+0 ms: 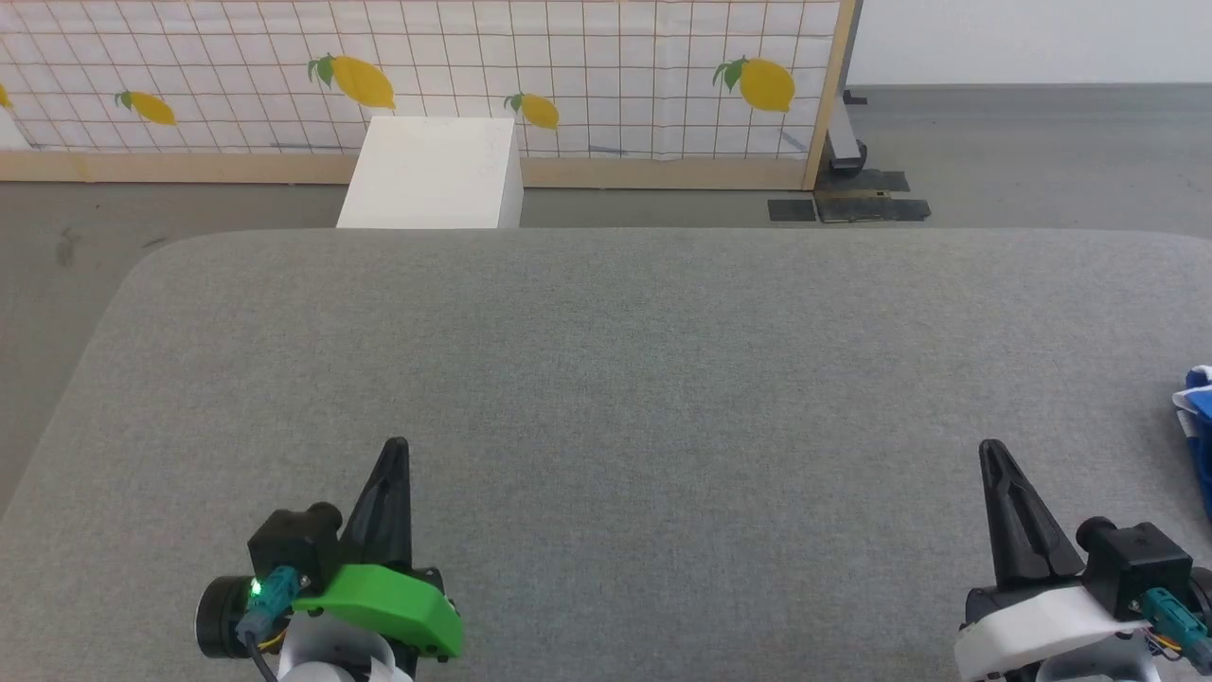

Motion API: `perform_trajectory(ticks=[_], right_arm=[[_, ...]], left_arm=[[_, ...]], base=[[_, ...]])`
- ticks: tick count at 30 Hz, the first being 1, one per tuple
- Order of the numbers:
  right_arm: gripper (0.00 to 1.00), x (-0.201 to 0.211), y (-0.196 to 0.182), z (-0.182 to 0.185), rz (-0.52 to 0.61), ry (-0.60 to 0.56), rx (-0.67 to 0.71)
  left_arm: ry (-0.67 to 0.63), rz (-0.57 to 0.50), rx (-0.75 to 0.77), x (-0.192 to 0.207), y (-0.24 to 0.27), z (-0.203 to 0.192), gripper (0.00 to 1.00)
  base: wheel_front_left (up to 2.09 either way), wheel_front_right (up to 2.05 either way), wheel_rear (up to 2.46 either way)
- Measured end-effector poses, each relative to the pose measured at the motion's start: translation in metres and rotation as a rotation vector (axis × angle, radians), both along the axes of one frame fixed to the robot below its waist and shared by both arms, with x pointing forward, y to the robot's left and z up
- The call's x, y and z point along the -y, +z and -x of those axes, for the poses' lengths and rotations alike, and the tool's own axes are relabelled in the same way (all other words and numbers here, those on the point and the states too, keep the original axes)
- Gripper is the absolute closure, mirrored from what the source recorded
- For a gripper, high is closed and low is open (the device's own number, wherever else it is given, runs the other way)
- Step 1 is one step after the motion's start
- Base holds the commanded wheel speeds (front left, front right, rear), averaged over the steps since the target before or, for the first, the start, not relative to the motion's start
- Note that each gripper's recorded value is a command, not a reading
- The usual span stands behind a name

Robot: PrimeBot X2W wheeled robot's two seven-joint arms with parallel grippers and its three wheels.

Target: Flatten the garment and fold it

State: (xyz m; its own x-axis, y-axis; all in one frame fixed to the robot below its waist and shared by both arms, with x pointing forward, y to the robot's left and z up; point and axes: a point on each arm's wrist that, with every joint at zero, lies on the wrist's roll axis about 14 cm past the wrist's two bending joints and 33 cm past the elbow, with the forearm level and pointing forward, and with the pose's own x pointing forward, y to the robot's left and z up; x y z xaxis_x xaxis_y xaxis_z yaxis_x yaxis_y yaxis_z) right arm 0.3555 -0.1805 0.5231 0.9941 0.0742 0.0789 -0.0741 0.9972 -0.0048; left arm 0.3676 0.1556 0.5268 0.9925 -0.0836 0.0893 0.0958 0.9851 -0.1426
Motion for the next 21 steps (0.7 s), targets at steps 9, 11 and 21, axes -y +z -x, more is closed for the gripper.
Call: perform_trajectory(ticks=[9,11,21], right_arm=[[1.00,-0.0023,-0.0010,-0.0014,0.009,0.007,-0.014],[1.00,-0.0027,-0.0010,-0.0016,0.010,0.008,-0.016],[1.00,-0.0058,-0.0009,-0.0042,0.013,0.016,-0.030]], left_arm=[[0.008,-0.031,-0.009,-0.0015,0.0000,-0.0009,1.00],[0.009,-0.034,-0.008,-0.0019,0.0004,-0.0011,1.00],[0.021,-0.059,-0.018,-0.0054,0.0015,-0.0025,1.00]], base=[[0.00,0.00,0.00],[0.00,0.00,0.00],[0.00,0.00,0.00]])
